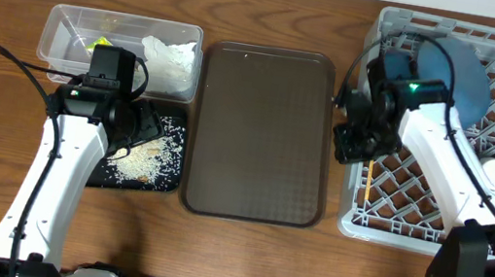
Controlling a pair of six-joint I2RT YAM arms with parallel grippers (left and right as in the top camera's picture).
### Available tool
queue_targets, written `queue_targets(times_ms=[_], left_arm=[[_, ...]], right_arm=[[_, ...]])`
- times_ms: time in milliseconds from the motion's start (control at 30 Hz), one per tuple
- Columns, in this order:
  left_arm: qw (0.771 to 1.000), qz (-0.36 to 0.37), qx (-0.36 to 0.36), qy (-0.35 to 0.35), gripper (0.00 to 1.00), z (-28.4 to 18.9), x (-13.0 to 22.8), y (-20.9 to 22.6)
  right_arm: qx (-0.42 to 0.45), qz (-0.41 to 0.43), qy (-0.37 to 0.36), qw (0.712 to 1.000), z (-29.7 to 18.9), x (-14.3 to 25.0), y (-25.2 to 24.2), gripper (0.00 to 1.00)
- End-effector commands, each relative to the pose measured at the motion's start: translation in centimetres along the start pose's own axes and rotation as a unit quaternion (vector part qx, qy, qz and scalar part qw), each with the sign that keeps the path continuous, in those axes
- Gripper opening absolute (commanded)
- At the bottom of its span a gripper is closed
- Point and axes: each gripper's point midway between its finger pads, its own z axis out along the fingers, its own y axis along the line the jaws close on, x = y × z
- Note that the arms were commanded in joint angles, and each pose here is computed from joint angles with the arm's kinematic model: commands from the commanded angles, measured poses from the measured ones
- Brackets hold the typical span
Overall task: Sort waste into correct bins and load items into the dishwasher rack
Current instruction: 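Open the right gripper and withdraw it up out of the rack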
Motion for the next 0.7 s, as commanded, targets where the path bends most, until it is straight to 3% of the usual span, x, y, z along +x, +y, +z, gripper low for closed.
queue_targets(times_ms=[0,667], left_arm=[[1.000,-0.002,-0.005,-0.002,0.72,0.0,-0.2,0.2],[1.000,-0.002,-0.005,-0.002,0.72,0.0,-0.3,0.2]], right_arm=[[0.002,0.015,0.028,0.999,1.2,1.7,-0.2,0.01],[0.109,0.089,0.080,0.987,1.0,4.7,-3.7,0.01]])
